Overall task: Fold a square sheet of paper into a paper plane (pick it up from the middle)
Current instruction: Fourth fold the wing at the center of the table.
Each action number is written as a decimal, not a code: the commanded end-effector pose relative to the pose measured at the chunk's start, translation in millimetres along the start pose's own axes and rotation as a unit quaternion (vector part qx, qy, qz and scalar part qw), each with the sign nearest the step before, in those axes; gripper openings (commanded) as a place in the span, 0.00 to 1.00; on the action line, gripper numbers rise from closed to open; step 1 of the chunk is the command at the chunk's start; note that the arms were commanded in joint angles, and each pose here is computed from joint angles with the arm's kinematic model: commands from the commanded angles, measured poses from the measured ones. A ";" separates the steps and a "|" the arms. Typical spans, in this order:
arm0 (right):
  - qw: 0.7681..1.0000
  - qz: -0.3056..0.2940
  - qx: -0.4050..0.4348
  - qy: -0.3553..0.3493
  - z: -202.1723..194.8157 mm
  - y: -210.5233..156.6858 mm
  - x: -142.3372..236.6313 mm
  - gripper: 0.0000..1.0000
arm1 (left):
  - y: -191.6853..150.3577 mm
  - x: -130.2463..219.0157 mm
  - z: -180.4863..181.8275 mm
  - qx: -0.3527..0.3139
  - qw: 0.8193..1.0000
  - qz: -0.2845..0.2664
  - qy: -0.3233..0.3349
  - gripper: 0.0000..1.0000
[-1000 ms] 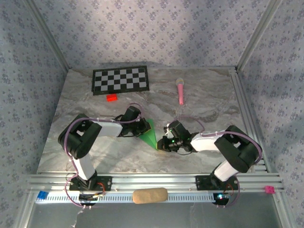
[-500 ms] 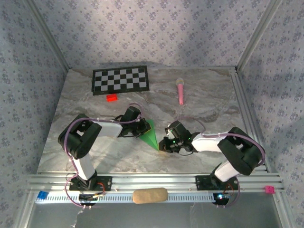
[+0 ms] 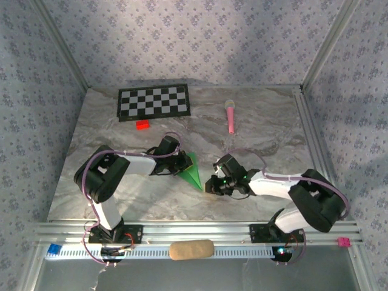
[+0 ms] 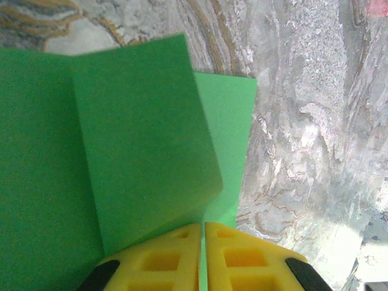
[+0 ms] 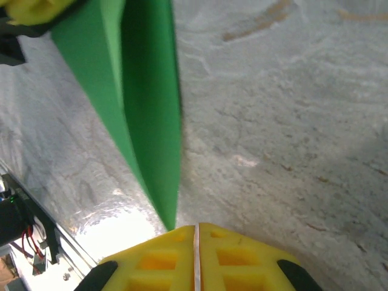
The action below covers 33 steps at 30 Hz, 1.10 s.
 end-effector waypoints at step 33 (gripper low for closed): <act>0.999 0.032 0.009 0.004 0.7 3.4 -40.9 0.04 | -10.1 0.8 18.0 0.009 0.999 0.009 0.044 0.12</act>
Point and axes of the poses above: each hand's point on the last joint's axis, 136 mm out from that joint toward the fingers, its own x axis back along the fingers, its own z axis along the line the jaws close on, y = z × x, the point moved 7 cm from there along x, back along the fingers, and after that the axes turned 13 degrees about -x, right-handed, at the moved point
